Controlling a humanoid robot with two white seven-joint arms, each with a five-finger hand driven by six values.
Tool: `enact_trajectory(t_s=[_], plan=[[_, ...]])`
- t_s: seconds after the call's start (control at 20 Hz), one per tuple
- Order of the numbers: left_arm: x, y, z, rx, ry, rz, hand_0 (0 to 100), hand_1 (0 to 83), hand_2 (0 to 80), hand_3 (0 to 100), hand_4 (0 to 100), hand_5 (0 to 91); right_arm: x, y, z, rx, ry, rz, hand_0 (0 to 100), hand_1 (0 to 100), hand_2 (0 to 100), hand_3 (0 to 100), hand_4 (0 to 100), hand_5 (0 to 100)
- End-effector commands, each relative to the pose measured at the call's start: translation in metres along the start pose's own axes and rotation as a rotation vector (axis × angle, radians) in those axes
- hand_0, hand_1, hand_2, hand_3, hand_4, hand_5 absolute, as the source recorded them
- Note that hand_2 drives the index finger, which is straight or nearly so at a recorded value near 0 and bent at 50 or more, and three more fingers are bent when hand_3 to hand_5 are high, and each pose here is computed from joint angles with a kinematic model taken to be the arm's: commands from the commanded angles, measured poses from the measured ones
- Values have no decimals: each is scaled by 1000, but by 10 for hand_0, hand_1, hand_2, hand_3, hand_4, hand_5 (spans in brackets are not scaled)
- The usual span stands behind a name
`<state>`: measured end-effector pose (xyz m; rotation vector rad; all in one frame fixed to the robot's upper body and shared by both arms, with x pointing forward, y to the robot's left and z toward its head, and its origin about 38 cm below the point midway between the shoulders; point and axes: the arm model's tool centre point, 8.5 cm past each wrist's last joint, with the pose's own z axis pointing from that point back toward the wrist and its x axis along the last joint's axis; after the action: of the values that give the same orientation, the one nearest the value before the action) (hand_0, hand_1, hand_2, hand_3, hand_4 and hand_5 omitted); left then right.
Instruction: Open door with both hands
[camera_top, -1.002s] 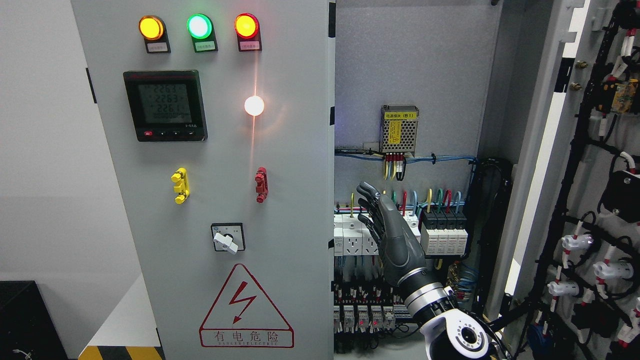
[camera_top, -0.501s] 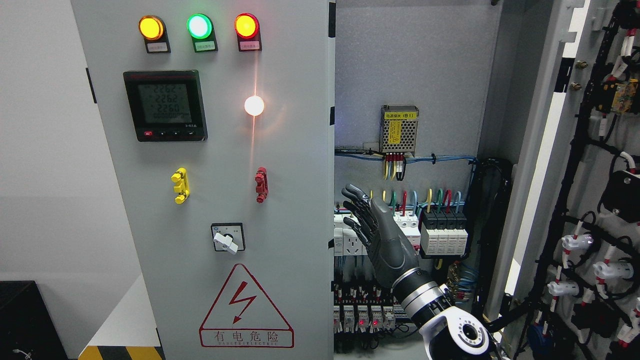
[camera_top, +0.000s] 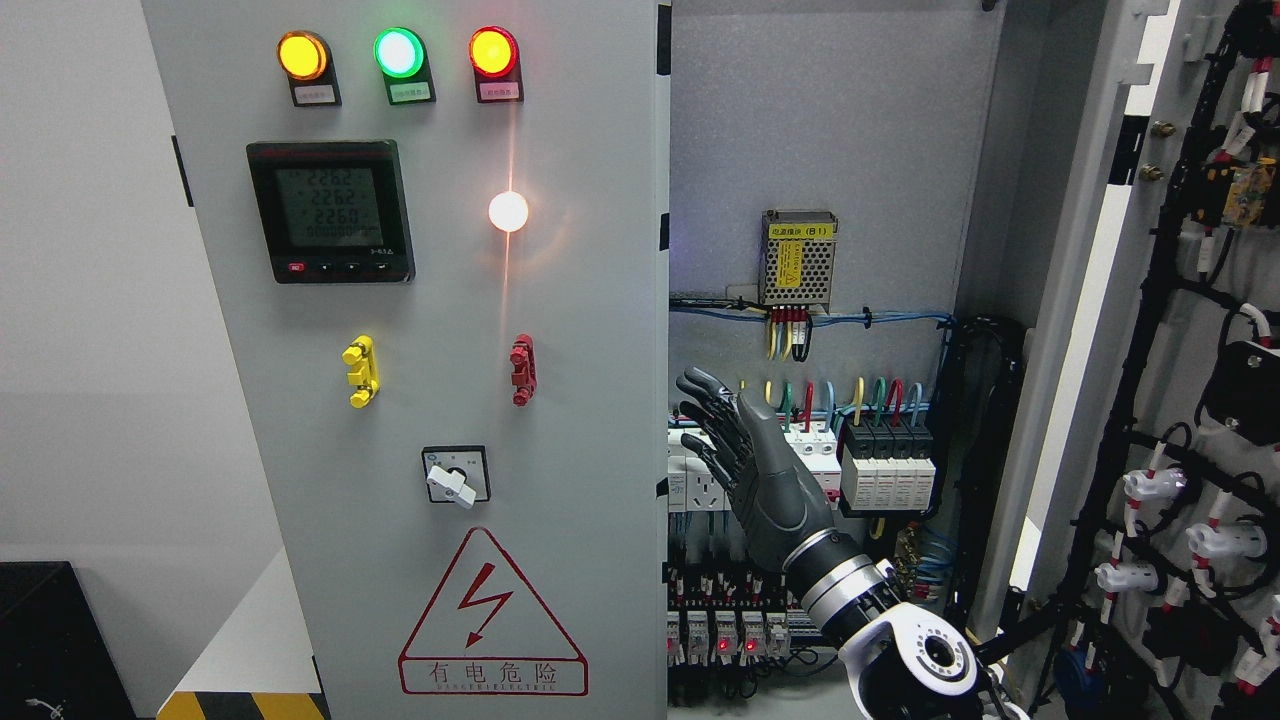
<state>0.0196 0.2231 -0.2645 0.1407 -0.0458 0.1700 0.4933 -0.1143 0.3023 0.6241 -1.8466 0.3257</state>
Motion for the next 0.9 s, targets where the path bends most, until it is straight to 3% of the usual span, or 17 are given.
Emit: enact_trajectory(t_s=[0.0, 0.4, 0.85], plan=[[-17, 3, 0, 5, 24, -18, 0, 0, 0, 0, 0, 0, -4, 2, -9, 6, 7, -73, 191, 0, 0, 0, 0, 0], [-17, 3, 0, 5, 24, -18, 0, 0, 0, 0, 0, 0, -5, -10, -9, -9, 23, -62, 191, 0, 0, 0, 0, 0], [-17, 3, 0, 5, 24, -18, 0, 0, 0, 0, 0, 0, -3, -8, -8, 63, 16, -66, 191, 0, 0, 0, 0, 0]])
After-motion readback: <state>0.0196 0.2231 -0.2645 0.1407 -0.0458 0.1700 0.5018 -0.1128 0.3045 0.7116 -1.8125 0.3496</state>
